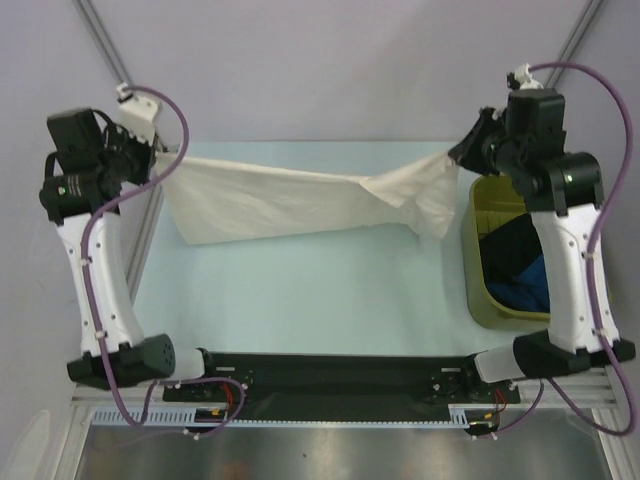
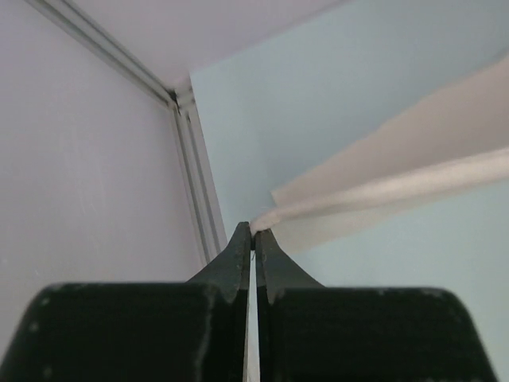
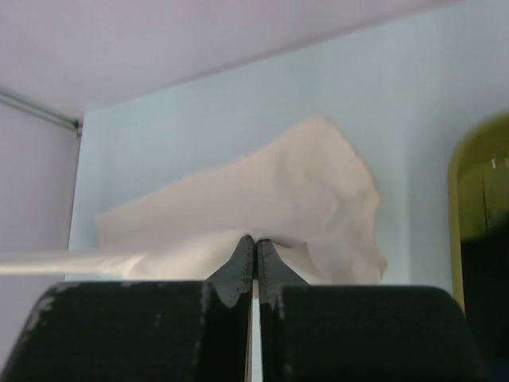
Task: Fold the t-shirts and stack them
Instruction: Flatten the tshirt out
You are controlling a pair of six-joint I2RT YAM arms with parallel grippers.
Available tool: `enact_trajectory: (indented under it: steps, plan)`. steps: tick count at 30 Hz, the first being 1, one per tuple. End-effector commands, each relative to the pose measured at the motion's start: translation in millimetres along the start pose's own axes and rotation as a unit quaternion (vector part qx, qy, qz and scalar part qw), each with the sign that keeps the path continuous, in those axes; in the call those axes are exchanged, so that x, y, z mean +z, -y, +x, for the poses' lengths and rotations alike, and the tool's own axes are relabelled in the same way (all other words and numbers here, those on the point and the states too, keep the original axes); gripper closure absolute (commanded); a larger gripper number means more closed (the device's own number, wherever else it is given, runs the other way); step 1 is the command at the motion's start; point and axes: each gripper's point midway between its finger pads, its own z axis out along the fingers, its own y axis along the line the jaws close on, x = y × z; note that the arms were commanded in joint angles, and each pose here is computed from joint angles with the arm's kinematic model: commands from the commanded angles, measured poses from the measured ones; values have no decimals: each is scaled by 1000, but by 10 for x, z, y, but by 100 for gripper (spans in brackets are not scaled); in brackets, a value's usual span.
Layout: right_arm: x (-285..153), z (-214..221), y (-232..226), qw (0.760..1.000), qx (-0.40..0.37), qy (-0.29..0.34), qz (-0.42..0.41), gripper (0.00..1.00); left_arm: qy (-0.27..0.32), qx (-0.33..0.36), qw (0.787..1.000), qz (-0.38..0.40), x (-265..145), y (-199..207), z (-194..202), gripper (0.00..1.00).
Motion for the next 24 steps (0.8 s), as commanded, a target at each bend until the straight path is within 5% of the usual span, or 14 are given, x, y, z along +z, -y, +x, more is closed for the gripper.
enact_trajectory:
  steps: [1,6,10,14,19,24]
  plan:
    - [625,-669,-214,996,-26,72,-50,100,60,-59,995,-45,186,-397,-536,100]
    - [1176,-1685,-286,979,-1,186,-87,100,109,-39,985,-130,685,-919,-1186,100]
    - [1074,-2484,-283,933,29,334,-128,100,183,-29,963,-196,686,-1180,-1715,100]
    - [330,-2945,-475,878,19,450,-162,100,254,-23,925,-283,308,-1508,-2119,100]
    - [-101,-3093,-466,854,-26,502,-135,100,295,25,908,-296,-47,-1475,-2390,100]
    - [101,-2815,-283,889,-66,446,-84,100,248,43,943,-217,266,-1175,-2146,100]
